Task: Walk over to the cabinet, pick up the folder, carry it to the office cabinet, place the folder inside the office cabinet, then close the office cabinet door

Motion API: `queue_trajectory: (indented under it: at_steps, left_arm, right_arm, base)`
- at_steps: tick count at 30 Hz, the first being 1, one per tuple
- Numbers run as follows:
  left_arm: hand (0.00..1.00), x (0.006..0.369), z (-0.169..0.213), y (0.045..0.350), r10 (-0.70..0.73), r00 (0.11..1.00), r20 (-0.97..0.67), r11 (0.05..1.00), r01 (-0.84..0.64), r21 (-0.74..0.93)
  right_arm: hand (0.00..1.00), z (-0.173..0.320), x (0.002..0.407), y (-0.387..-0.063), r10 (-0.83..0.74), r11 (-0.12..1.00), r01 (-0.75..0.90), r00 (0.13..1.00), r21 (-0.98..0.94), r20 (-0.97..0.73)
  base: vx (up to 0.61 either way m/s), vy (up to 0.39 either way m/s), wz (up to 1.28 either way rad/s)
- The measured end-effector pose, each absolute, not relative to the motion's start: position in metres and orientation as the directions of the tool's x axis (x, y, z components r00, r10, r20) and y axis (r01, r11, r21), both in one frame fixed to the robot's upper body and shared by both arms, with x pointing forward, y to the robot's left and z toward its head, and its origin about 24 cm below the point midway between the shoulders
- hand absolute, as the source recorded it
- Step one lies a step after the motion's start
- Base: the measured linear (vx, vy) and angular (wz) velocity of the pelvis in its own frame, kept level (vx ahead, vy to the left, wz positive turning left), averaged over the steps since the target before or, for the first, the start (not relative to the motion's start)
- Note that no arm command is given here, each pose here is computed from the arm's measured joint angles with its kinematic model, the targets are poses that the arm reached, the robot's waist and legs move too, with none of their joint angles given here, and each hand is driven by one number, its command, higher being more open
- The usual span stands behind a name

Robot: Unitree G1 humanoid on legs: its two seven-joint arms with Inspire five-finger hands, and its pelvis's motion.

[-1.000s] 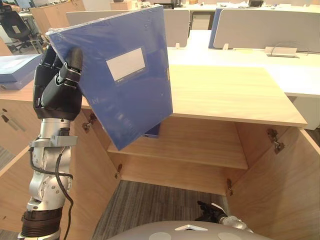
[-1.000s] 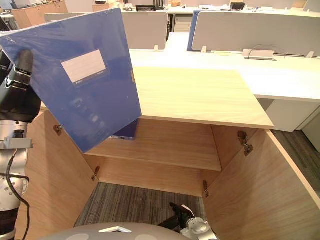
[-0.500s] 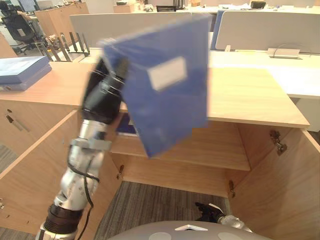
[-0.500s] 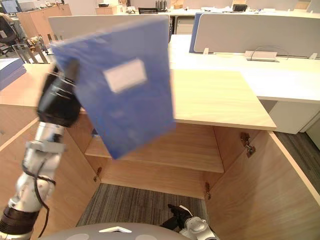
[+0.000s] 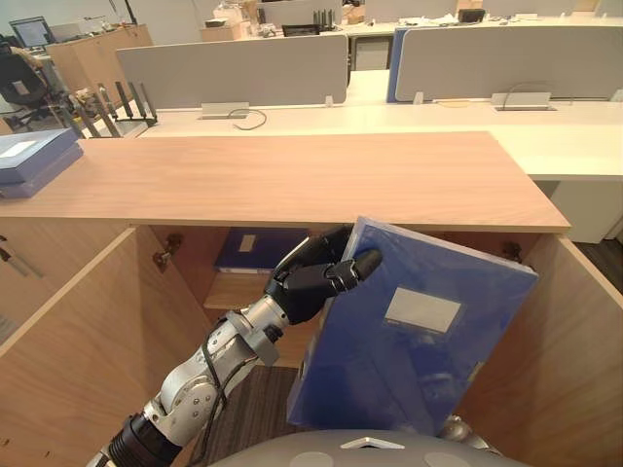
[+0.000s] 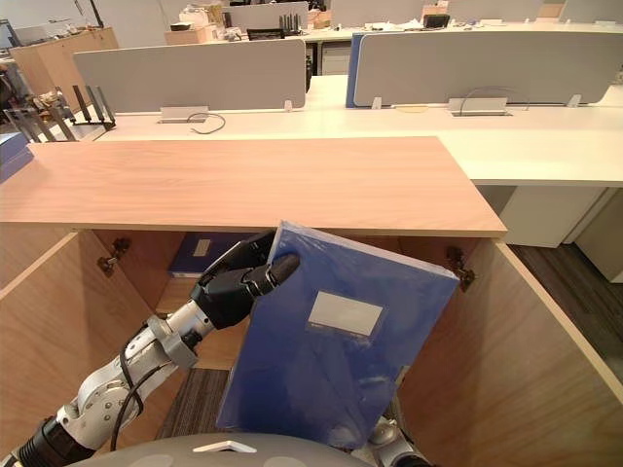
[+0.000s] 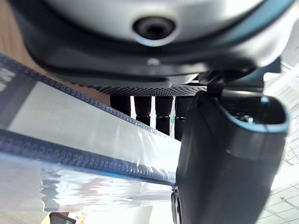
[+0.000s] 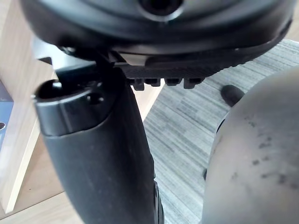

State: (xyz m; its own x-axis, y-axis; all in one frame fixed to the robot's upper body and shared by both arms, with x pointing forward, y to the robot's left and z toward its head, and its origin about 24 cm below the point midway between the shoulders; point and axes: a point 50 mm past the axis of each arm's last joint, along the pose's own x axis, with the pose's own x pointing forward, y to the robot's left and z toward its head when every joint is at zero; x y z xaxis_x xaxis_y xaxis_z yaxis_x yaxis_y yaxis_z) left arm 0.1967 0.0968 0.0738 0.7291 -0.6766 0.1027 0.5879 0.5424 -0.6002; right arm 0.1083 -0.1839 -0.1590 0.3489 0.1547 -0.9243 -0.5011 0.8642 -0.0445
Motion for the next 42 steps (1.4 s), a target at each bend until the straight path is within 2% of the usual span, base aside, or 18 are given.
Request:
queue_trajectory:
  at_steps: [7, 12, 18, 23, 26, 32, 36, 42]
  left_arm:
    - [0.00, 0.194, 0.071, 0.098, -0.661, 0.743, 0.100, 0.547, 0.570, -0.613]
    - [0.00, 0.193, 0.061, 0.101, -0.611, 0.786, 0.096, 0.576, 0.525, -0.626]
    - [0.00, 0.199, 0.043, 0.116, -0.489, 0.870, 0.058, 0.692, 0.428, -0.581]
    - [0.00, 0.199, 0.021, 0.127, -0.432, 0.901, -0.049, 0.831, 0.376, -0.410]
    - [0.00, 0.192, 0.013, 0.137, -0.381, 0.920, -0.090, 0.861, 0.318, -0.396]
    - [0.00, 0.198, 0.019, 0.148, -0.280, 0.958, -0.066, 0.895, 0.235, -0.379]
    - [0.00, 0.203, 0.037, 0.158, -0.174, 0.985, 0.019, 0.914, 0.169, -0.368]
    - [0.00, 0.204, 0.048, 0.152, -0.160, 0.985, 0.071, 0.921, 0.175, -0.347]
  right_arm:
    - [1.00, -0.159, 0.109, -0.185, 0.148, 0.864, -0.501, 0.347, -0.050, -0.926]
    - [1.00, -0.159, 0.111, -0.185, 0.147, 0.865, -0.499, 0.352, -0.053, -0.924]
    - [1.00, -0.156, 0.118, -0.187, 0.142, 0.880, -0.470, 0.386, -0.062, -0.911]
    - [1.00, -0.152, 0.122, -0.181, 0.168, 0.892, -0.449, 0.430, -0.048, -0.887]
    - [1.00, -0.150, 0.125, -0.181, 0.165, 0.909, -0.415, 0.459, -0.047, -0.873]
    - [1.00, -0.150, 0.125, -0.182, 0.158, 0.921, -0.388, 0.468, -0.041, -0.869]
    - [1.00, -0.150, 0.124, -0.176, 0.168, 0.929, -0.369, 0.473, -0.021, -0.865]
    - [1.00, -0.149, 0.122, -0.175, 0.170, 0.934, -0.357, 0.490, -0.019, -0.855]
  base:
    - [0.00, 0.004, 0.00]
    - [0.01, 0.020, -0.04]
    - [0.00, 0.018, -0.09]
    - [0.02, 0.015, -0.13]
    - [0.05, 0.026, -0.09]
    - [0.03, 0.023, -0.03]
    - [-0.02, 0.005, 0.01]
    - [-0.05, -0.002, 0.04]
